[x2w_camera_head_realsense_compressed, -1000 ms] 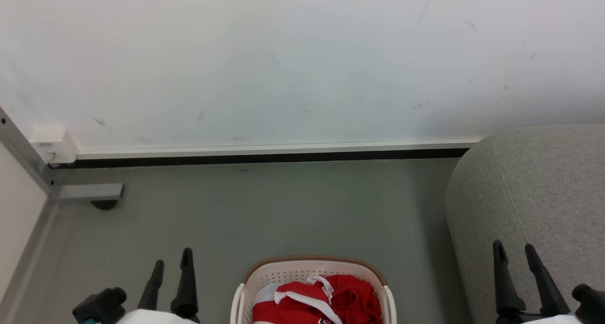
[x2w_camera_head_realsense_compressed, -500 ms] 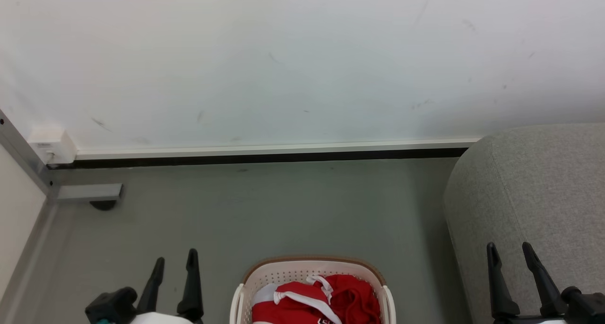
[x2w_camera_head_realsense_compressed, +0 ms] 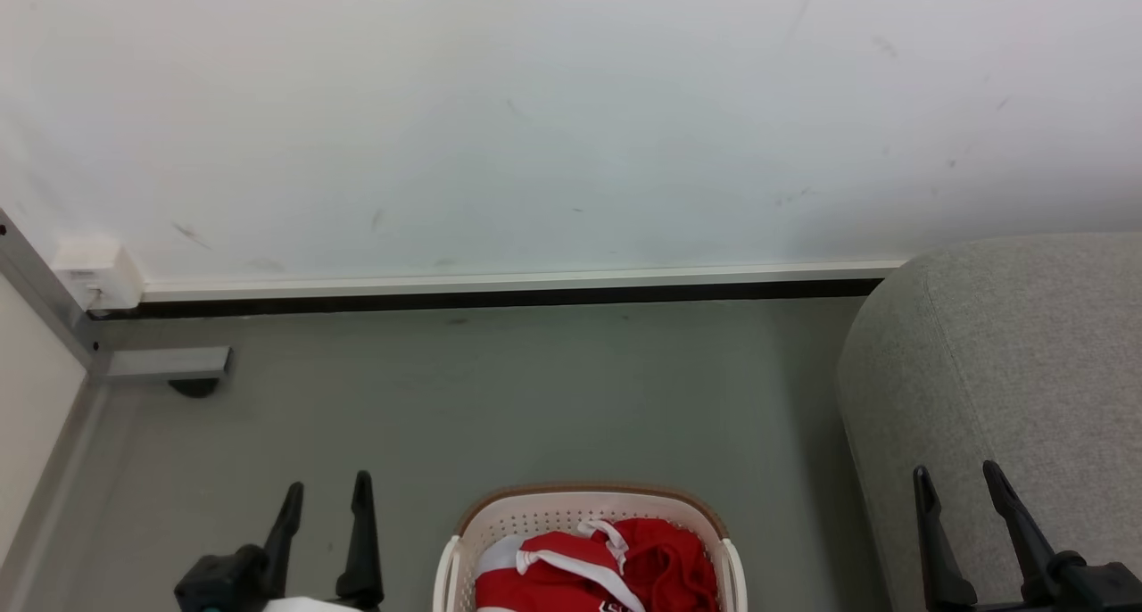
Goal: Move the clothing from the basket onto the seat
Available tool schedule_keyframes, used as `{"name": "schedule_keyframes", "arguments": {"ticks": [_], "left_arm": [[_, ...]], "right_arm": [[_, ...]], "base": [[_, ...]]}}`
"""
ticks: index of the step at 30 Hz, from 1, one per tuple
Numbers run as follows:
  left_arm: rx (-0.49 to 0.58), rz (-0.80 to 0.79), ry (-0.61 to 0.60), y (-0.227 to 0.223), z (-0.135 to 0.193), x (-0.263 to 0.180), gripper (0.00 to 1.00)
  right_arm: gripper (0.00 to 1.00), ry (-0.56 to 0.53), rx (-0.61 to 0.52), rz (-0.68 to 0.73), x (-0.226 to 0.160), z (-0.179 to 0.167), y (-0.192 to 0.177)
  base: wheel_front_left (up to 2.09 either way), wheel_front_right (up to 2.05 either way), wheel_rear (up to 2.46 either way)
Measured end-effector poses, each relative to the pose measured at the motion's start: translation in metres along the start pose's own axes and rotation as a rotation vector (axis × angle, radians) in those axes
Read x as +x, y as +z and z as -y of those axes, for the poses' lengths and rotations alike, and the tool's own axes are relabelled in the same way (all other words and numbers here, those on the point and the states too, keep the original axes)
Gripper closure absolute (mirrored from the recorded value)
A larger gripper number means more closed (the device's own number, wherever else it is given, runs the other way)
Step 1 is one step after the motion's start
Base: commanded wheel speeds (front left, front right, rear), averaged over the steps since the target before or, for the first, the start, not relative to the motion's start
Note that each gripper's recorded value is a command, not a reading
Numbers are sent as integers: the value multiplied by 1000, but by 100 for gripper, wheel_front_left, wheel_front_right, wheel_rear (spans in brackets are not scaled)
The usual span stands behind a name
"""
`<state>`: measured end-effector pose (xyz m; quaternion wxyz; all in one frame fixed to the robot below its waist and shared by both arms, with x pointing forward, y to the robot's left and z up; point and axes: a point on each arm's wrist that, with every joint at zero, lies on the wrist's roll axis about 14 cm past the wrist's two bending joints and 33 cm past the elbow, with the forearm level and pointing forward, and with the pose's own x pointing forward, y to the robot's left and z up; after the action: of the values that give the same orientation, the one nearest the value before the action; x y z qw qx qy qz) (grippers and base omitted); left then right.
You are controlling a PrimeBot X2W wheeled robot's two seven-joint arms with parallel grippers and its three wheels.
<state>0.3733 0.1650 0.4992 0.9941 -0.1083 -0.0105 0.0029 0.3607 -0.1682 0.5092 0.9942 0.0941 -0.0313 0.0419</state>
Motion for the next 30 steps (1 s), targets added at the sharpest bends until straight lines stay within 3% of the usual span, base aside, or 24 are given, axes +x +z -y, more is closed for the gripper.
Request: {"name": "schedule_keyframes", "arguments": {"ticks": [30], "left_arm": [[182,19,-44,-6,6,-6,0]], "right_arm": [[0,17,-158,15,-6,2,-1]], "base": [[0,0,0]]}}
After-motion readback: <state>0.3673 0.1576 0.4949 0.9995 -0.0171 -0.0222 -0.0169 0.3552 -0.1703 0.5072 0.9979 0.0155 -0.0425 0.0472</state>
